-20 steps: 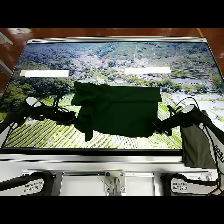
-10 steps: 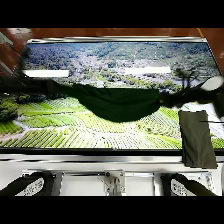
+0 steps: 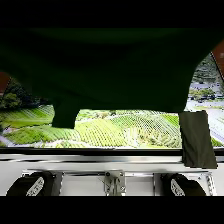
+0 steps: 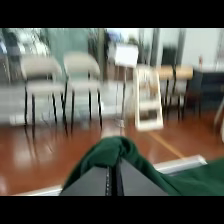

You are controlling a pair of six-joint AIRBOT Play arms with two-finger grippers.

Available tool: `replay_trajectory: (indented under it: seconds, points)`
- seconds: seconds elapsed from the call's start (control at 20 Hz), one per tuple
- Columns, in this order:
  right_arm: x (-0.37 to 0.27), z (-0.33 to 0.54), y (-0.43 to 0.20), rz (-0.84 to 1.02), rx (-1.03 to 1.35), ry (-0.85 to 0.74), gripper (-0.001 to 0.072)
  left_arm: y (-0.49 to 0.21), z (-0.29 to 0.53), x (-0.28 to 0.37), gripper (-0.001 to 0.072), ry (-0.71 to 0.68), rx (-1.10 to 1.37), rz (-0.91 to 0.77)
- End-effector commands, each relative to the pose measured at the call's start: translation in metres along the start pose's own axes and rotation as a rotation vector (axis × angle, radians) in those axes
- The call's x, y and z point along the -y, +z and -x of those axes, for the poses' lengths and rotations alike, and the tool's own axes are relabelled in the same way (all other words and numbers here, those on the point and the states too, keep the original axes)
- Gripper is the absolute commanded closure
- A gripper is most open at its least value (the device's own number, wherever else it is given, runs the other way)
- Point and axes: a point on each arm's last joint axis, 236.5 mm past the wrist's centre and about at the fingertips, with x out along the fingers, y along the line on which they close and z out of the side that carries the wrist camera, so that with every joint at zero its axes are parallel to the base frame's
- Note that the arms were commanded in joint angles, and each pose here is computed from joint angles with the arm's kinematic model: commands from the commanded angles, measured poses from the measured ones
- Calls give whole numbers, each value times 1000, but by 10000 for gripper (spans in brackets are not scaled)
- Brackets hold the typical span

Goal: Fold the shirts.

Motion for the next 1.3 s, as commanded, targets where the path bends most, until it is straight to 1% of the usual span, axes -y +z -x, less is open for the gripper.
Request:
replay_trajectory:
  seconds: [0.0, 0.15, 0.25, 0.45, 0.6, 0.75, 0.85, 0.95, 1.15, 1.25]
  points:
    - [-17, 34, -1, -33, -16, -22, 648, 26, 51, -6, 676, 142, 44, -69]
    - [-1, 29, -43, -79, -199, -71, 648, -16, 53, -8, 676, 148, -130, -55]
    - [16, 21, -77, -113, -353, -112, 648, -53, 47, -13, 676, 145, -258, -1]
    - [79, -3, -152, -175, -703, -249, 648, -141, 31, -44, 676, 192, -500, 69]
    - [125, -47, -200, -228, -839, -283, 648, -225, 19, -71, 676, 235, -679, 135]
    - [171, -113, -278, -298, -939, -310, 647, -308, 1, -95, 676, 272, -750, 208]
    - [200, -156, -340, -310, -989, -343, 648, -359, -16, -118, 675, 316, -748, 243]
    - [228, -201, -383, -323, -961, -362, 647, -401, -40, -144, 675, 381, -707, 308]
    - [262, -255, -417, -388, -828, -381, 647, -470, -82, -174, 675, 433, -680, 459]
    - [272, -261, -431, -389, -828, -395, 647, -516, -90, -171, 675, 439, -744, 541]
